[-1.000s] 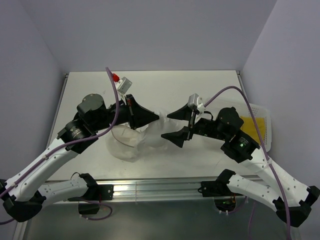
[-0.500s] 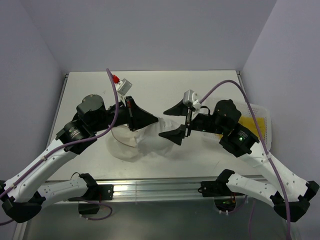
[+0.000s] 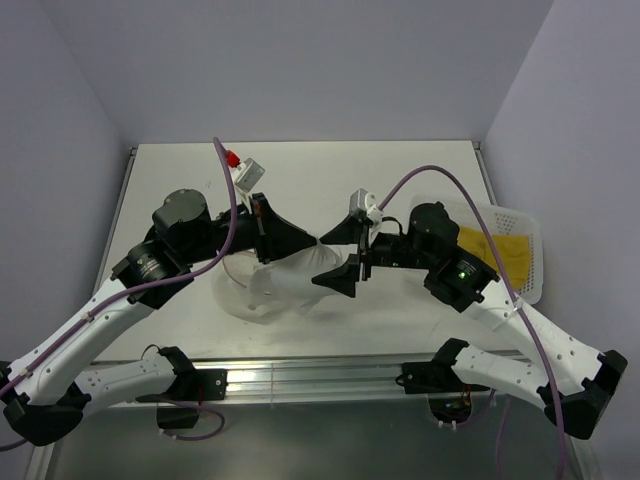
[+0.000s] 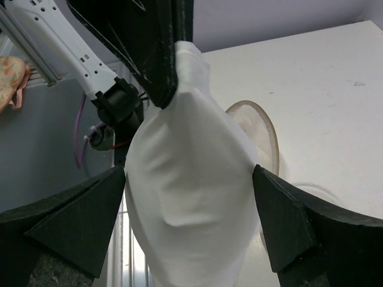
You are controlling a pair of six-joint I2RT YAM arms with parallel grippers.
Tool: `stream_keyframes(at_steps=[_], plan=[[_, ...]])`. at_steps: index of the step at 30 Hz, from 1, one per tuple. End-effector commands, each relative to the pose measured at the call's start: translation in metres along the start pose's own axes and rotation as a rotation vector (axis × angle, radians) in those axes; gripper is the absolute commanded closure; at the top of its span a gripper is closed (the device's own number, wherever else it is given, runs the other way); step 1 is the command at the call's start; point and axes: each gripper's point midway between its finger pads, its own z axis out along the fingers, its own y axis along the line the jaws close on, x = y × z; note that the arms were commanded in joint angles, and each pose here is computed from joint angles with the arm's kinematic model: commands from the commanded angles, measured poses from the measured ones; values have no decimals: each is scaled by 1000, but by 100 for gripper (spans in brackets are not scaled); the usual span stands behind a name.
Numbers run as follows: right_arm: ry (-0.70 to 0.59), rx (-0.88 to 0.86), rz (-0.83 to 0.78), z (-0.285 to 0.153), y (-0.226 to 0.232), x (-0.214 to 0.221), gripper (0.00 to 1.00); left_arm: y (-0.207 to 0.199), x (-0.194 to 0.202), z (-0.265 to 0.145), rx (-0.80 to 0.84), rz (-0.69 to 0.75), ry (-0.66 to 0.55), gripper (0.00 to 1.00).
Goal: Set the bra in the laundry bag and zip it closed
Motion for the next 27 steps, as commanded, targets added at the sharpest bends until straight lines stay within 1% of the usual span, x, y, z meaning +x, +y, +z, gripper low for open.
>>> stream_keyframes(at_steps=[1, 3, 6, 8, 10, 11, 12, 14, 17, 18, 20, 21, 22, 23, 24, 25, 26, 27], plan=[[-29, -23, -2, 7, 0, -1, 6, -28, -20, -8, 93, 52, -60, 100], [-26, -15, 6, 9, -3, 0, 5, -29, -18, -7, 103, 47, -52, 100], [-35, -17, 4, 10, -2, -1, 2, -30, -19, -7, 104, 49, -59, 100], [-39, -27, 7, 10, -1, -1, 2, -28, -19, -7, 98, 46, -58, 100], [-39, -32, 22, 11, 1, 3, 7, -27, -19, -6, 91, 48, -60, 100], [-60, -35, 11, 11, 1, -1, 9, -25, -20, -6, 83, 49, -64, 100], [-61, -39, 19, 12, 1, 1, 19, -25, -20, -5, 81, 48, -64, 100], [-63, -45, 23, 12, 2, 4, 30, -23, -20, -4, 78, 47, -65, 100], [-99, -49, 38, 9, 6, 1, 63, -21, -22, -4, 66, 46, -77, 100], [-114, -51, 35, 8, 7, -3, 79, -20, -23, -4, 57, 50, -83, 100], [-125, -50, 45, 4, 10, -5, 90, -11, -28, -4, 6, 51, -110, 100], [-128, -48, 50, 3, 11, -6, 94, -6, -29, -5, -20, 63, -119, 99], [-131, -43, 54, 2, 11, -7, 94, 8, -30, -6, -94, 67, -132, 93], [-133, -38, 66, 1, 11, -7, 96, 15, -31, -9, -136, 73, -139, 77], [-145, -15, 70, -1, 8, -10, 99, 24, -31, -13, -187, 84, -148, 68], [-149, -1, 76, -2, 6, -11, 99, 45, -33, -20, -302, 79, -177, 60], [-152, 15, 85, -4, 3, -12, 100, 51, -37, -30, -353, 78, -212, 47], [-157, 40, 93, -6, -2, -13, 100, 64, -32, -36, -414, 61, -225, 41]])
